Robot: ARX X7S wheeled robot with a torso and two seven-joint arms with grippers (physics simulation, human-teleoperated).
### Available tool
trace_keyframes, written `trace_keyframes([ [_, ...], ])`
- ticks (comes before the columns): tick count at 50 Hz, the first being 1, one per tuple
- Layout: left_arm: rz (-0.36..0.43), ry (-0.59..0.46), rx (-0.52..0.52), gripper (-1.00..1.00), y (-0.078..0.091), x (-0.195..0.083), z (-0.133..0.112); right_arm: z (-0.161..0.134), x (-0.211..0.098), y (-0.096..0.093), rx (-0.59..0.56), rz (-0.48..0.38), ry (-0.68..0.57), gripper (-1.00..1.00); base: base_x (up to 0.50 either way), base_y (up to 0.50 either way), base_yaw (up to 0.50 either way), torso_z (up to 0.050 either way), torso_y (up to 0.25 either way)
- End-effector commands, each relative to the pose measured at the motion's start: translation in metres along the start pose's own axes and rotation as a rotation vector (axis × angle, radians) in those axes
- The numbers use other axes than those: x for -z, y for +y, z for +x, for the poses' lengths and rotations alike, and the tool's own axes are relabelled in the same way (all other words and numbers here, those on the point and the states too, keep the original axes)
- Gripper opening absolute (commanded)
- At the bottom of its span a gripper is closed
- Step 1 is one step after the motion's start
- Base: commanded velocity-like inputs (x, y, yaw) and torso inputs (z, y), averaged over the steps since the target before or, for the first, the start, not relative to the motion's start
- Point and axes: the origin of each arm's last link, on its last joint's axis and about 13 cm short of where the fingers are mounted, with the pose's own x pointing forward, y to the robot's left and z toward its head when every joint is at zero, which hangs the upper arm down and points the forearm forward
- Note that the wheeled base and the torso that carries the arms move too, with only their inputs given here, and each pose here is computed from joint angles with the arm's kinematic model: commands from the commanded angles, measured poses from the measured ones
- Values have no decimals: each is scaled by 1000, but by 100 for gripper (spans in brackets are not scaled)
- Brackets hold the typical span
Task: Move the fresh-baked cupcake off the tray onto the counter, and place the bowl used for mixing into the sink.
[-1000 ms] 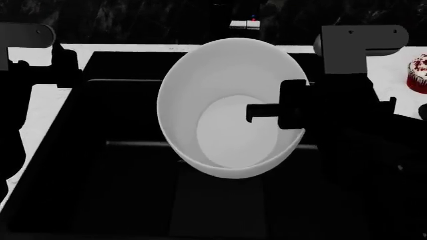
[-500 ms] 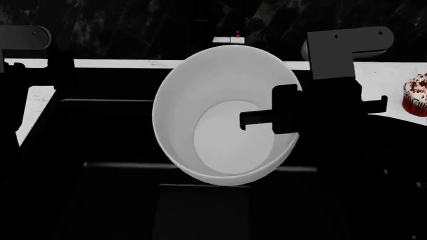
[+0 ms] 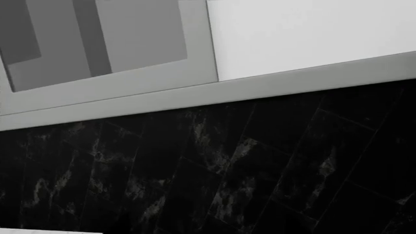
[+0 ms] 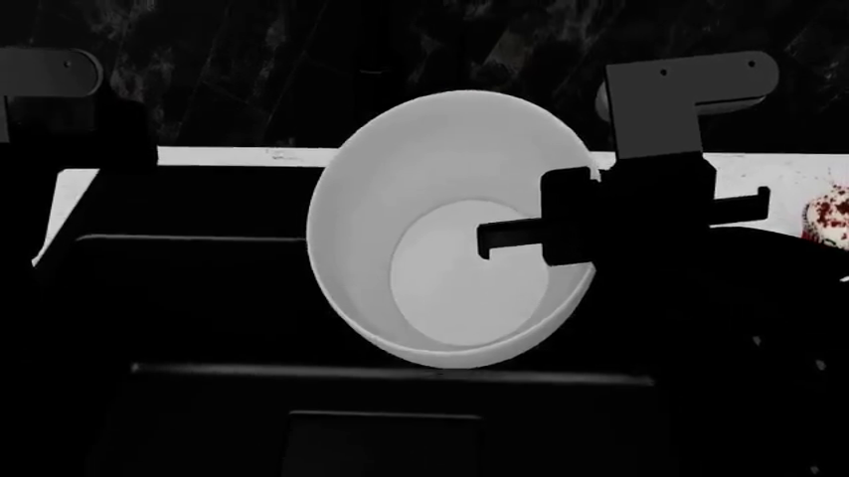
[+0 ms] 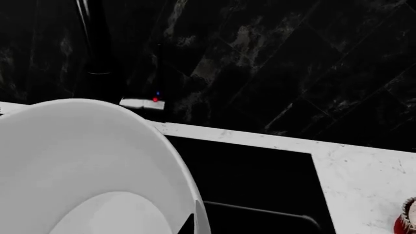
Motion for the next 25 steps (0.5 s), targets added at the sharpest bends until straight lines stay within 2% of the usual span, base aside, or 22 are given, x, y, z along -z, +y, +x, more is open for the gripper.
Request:
trace_keyframes([
  [1, -14, -3, 8, 100, 1, -2, 0, 0, -4, 0, 1, -7, -18, -100, 0, 0, 0, 0, 0],
  [10, -12, 1, 4, 100, 1, -2, 1, 0, -1, 2, -22, -8, 9, -100, 0, 0, 0, 0, 0],
  [12, -68, 2, 18, 100, 3, -2, 1, 0, -1, 3, -25, -7, 18, -100, 0, 0, 0, 0, 0],
  [15, -45, -1, 11, 100, 2, -2, 2, 0, -1, 3, -29, -15, 48, -100, 0, 0, 0, 0, 0],
  [25, -56, -15, 4, 100, 6, -6, 2, 8, 12, 6, -70, 2, 116, -100, 0, 0, 0, 0, 0],
])
